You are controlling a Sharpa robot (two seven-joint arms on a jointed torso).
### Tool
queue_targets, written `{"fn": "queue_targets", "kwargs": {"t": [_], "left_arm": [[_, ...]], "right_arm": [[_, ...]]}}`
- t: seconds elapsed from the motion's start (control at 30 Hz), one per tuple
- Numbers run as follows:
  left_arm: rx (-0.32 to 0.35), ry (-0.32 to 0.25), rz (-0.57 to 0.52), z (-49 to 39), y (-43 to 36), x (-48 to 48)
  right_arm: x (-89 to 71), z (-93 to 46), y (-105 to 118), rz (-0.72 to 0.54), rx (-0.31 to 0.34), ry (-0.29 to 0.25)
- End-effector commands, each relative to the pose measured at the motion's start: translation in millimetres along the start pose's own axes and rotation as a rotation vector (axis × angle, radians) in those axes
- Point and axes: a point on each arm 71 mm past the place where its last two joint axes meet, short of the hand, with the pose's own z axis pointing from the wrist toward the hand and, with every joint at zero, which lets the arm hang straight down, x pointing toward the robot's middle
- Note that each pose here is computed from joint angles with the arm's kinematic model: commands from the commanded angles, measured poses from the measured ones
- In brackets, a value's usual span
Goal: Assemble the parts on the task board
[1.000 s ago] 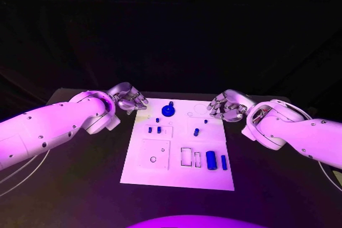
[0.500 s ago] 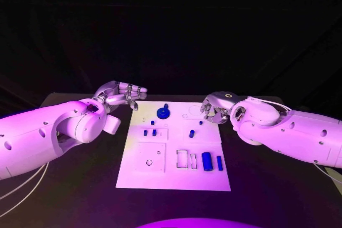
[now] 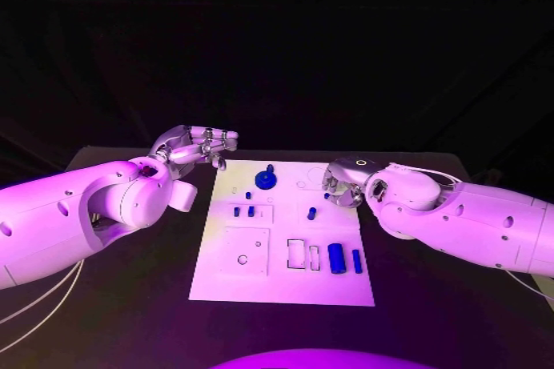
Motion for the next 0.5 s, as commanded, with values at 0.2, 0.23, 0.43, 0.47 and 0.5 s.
{"fn": "queue_targets", "kwargs": {"t": [0.2,0.23,0.43,0.47,0.5], "left_arm": [[0.026,0.003,-0.027,-0.3,-3.0,2.6],[0.026,0.003,-0.027,-0.4,-3.0,2.7],[0.025,0.006,-0.028,-0.5,-3.0,3.2],[0.025,0.006,-0.028,-0.5,-3.0,3.2],[0.024,0.006,-0.028,-0.4,-2.9,3.1]], "right_arm": [[8.1,3.8,1.7,-0.023,0.003,0.028],[8.5,4.1,1.7,-0.022,0.003,0.028],[10.9,6.2,2.5,-0.017,0.002,0.031],[11.5,6.5,2.7,-0.016,0.002,0.033],[12.1,6.8,2.8,-0.015,0.002,0.034]]}}
